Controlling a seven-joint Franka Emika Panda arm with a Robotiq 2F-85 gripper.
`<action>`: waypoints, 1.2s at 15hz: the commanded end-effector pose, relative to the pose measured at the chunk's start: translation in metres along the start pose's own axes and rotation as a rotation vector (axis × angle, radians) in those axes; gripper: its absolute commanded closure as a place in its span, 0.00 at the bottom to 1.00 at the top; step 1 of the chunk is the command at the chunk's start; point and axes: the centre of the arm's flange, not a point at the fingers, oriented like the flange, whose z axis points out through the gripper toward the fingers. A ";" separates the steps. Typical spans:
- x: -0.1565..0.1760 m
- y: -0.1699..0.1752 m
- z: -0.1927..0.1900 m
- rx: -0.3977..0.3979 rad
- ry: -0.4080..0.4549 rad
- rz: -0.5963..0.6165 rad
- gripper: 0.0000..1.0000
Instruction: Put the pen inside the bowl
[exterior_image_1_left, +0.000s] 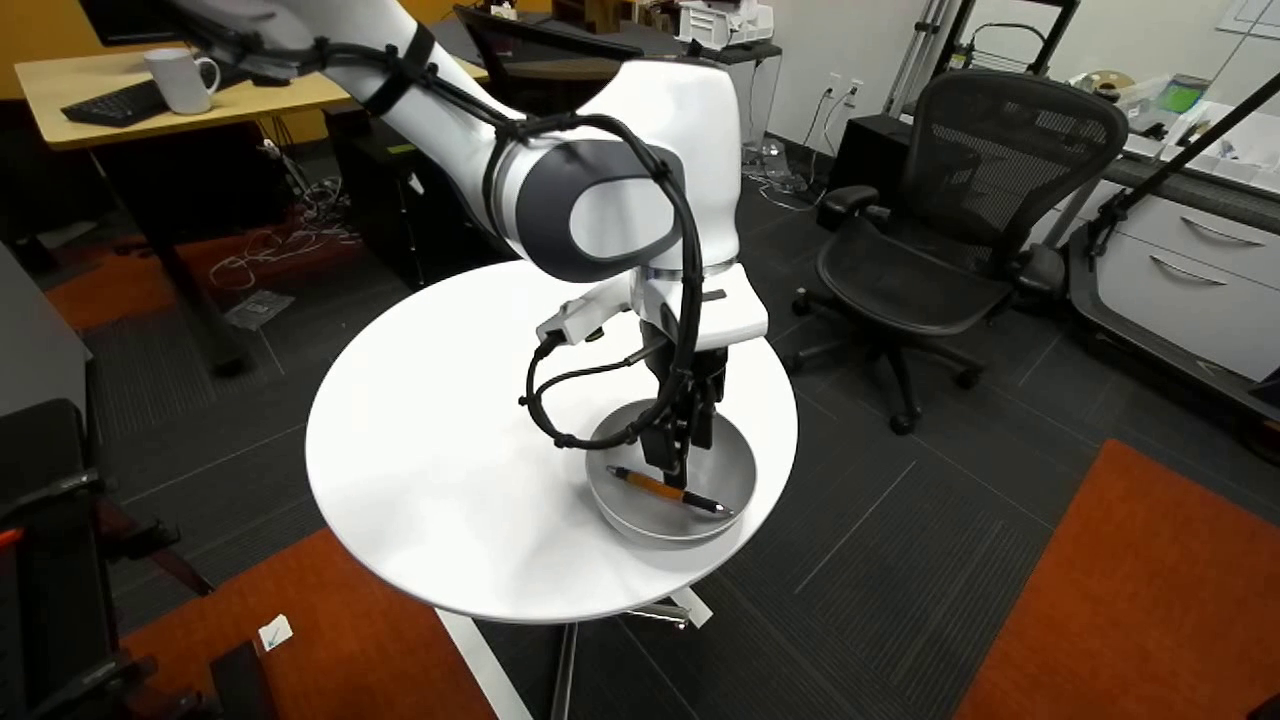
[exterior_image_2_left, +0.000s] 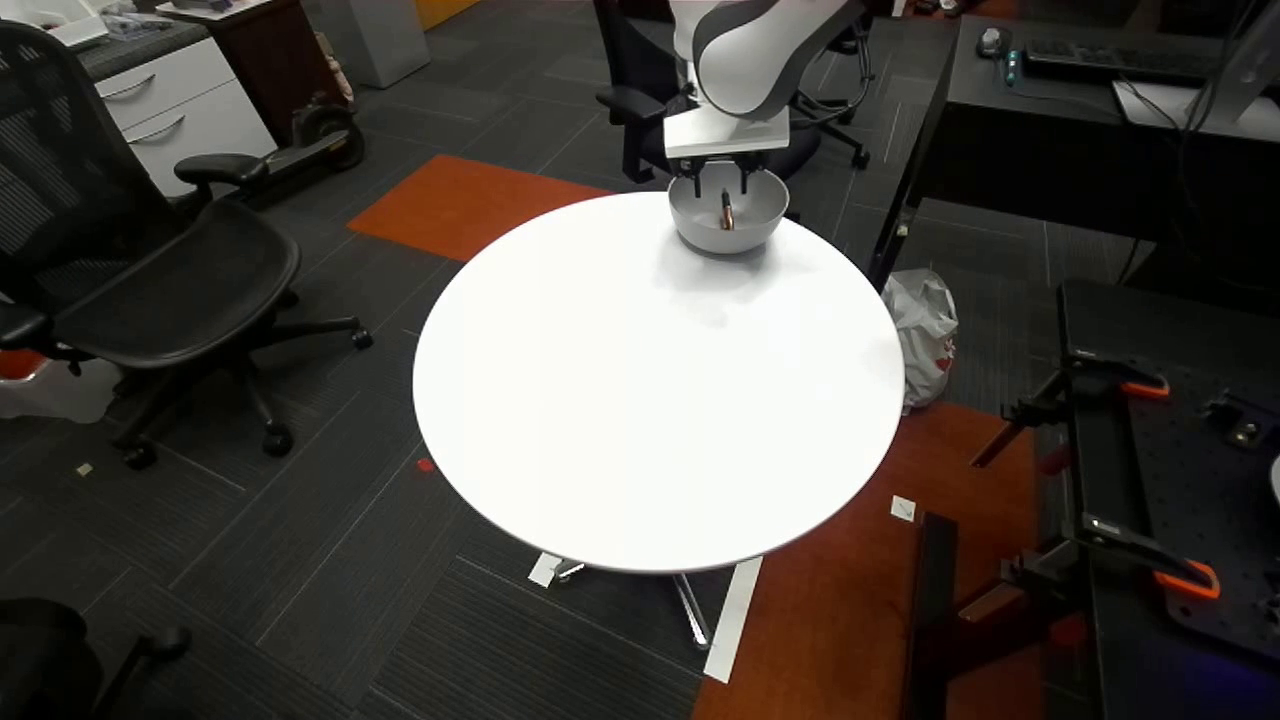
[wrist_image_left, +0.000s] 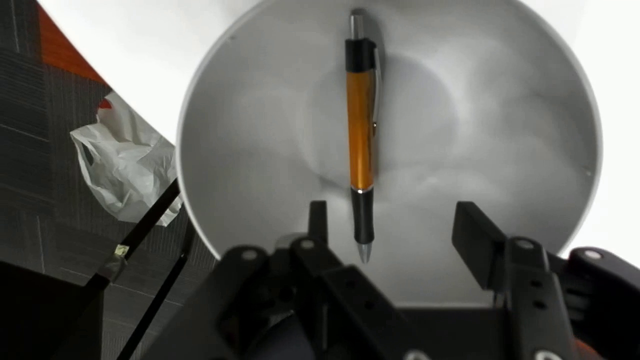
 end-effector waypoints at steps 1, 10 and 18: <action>0.003 -0.001 0.005 -0.006 -0.033 0.010 0.63; 0.004 -0.003 0.034 -0.022 -0.068 0.017 0.49; 0.006 0.001 0.031 -0.019 -0.049 0.044 0.98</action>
